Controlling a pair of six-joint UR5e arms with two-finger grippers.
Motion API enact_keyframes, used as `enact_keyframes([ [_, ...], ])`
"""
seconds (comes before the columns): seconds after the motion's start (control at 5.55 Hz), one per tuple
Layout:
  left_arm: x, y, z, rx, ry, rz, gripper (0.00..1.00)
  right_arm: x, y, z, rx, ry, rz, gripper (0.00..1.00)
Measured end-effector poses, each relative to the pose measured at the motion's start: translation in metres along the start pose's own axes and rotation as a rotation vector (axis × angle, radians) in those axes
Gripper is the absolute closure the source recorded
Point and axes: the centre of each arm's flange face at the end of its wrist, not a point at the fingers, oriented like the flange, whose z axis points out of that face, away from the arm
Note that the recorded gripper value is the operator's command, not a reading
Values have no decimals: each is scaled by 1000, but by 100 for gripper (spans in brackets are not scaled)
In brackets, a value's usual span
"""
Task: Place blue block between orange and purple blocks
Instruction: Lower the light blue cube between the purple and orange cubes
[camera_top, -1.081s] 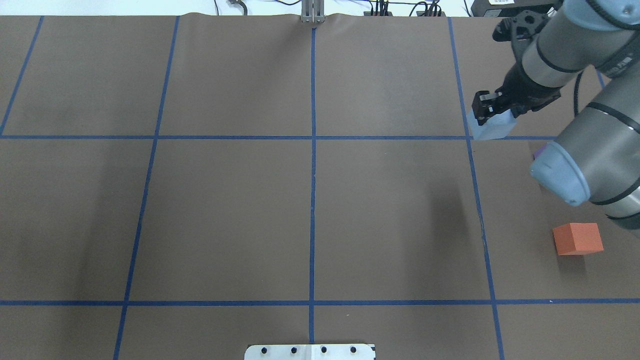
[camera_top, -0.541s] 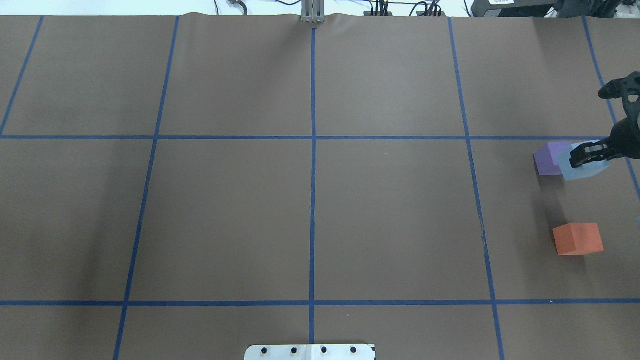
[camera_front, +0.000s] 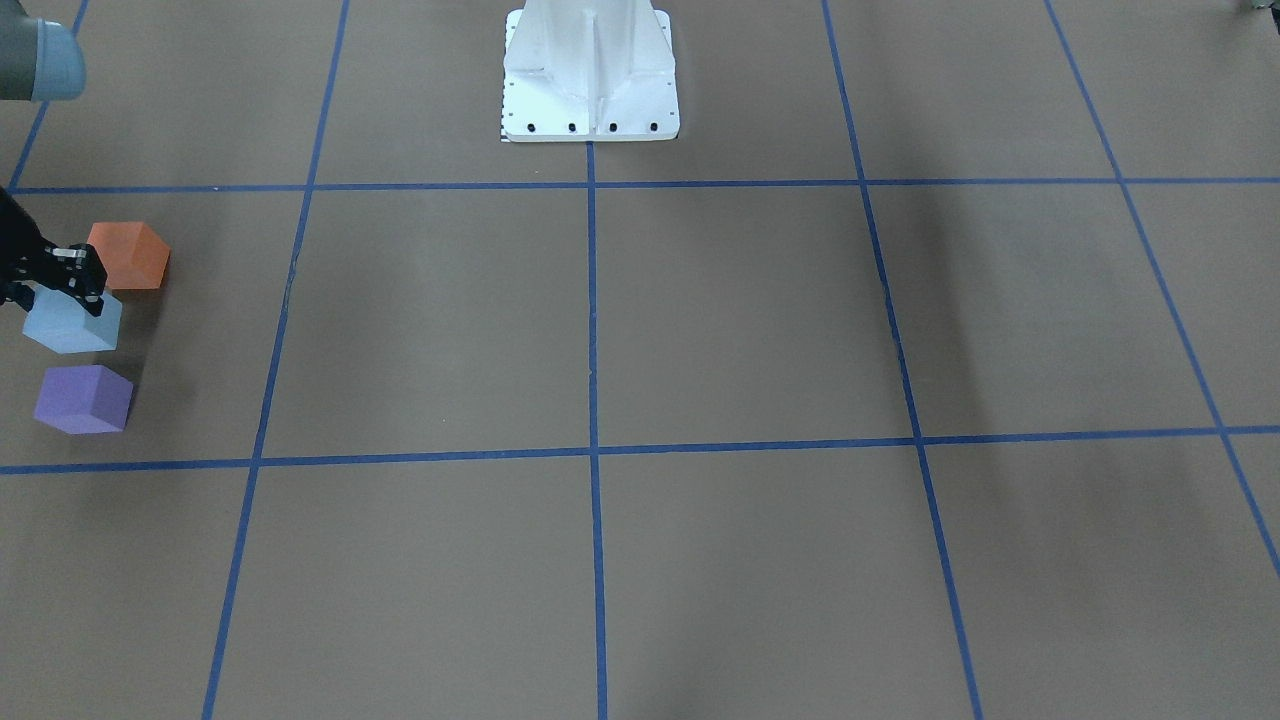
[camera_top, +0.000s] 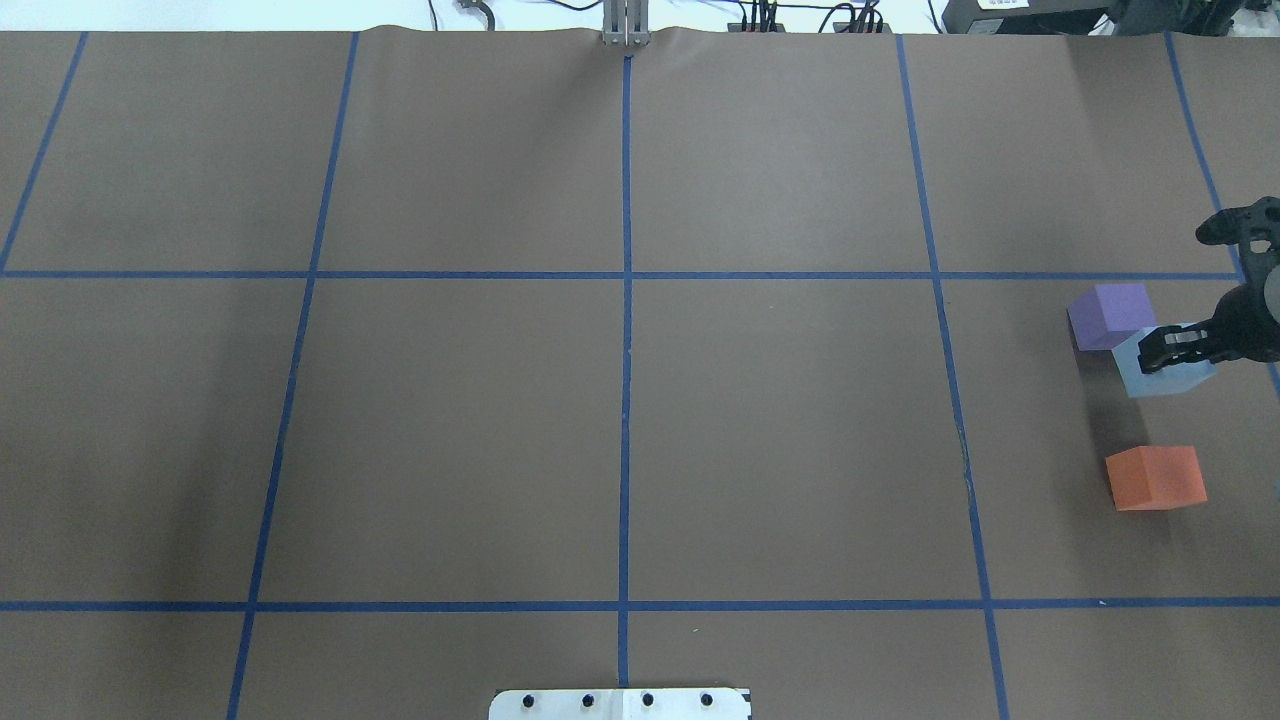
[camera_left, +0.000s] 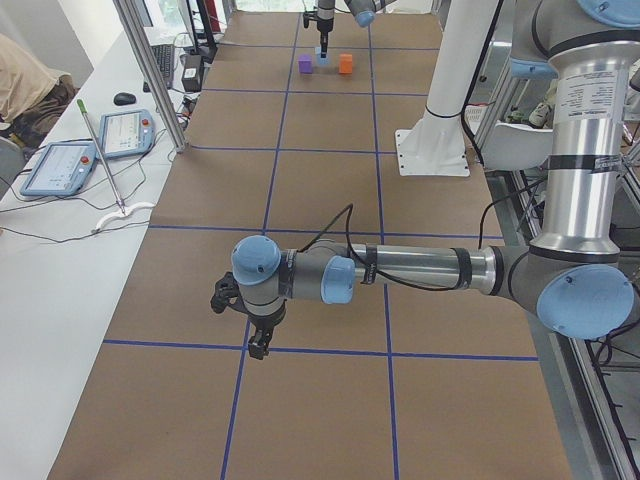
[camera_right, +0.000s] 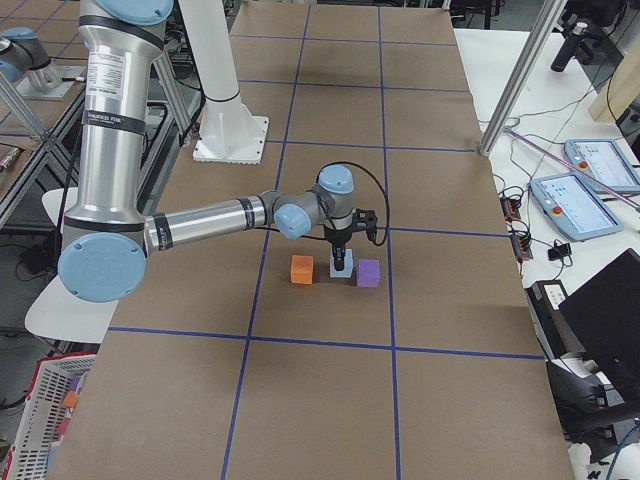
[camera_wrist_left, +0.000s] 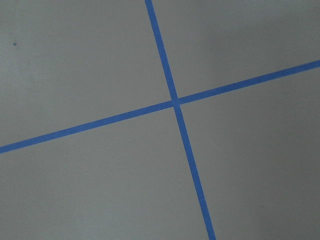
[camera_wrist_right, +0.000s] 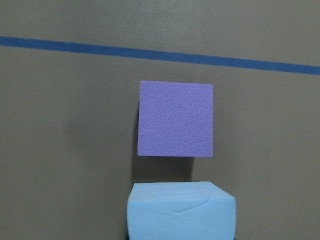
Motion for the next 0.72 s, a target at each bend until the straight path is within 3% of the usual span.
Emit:
enact_keyframes([
  [0.18,2,-1,-1,2,0,4,0,-2,5,9,-4,0,0,41],
  [0.54,3,-2,-3,6,0,8,0,-1,8,25,-13,25,1,1],
  [0.72,4,-2,-3,7,0,9,0,-4,8,28,-8,36,4,1],
])
